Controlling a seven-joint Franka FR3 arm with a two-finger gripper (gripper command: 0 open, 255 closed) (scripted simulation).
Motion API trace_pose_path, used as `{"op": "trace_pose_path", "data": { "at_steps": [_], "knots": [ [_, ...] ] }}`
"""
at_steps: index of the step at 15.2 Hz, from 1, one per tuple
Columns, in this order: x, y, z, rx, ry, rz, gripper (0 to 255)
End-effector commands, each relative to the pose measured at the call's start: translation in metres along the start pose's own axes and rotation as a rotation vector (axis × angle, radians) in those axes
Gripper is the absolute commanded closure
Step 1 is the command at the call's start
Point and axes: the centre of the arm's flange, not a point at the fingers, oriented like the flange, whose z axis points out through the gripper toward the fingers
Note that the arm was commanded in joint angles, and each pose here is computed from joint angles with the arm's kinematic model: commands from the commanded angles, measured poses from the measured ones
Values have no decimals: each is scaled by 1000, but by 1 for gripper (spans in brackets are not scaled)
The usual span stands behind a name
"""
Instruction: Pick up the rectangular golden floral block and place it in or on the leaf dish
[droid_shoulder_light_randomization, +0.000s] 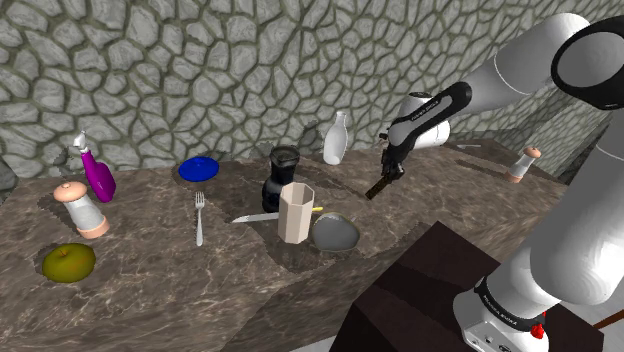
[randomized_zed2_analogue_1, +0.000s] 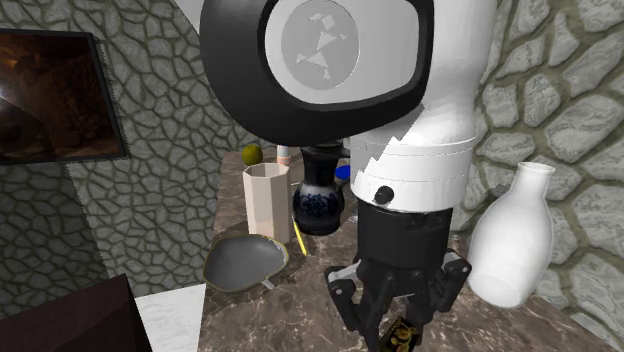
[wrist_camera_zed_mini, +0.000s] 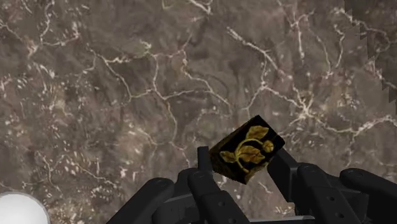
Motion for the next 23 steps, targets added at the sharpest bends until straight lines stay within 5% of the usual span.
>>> {"op": "trace_pose_path", "data": {
  "at_steps": [1,3,23],
  "knots": [
    [-2,-1,-13,0,0,0,255],
    [-2,0,-22,0,0,0,255],
    [204,-164,-41,0,0,0,255]
  ]
}}
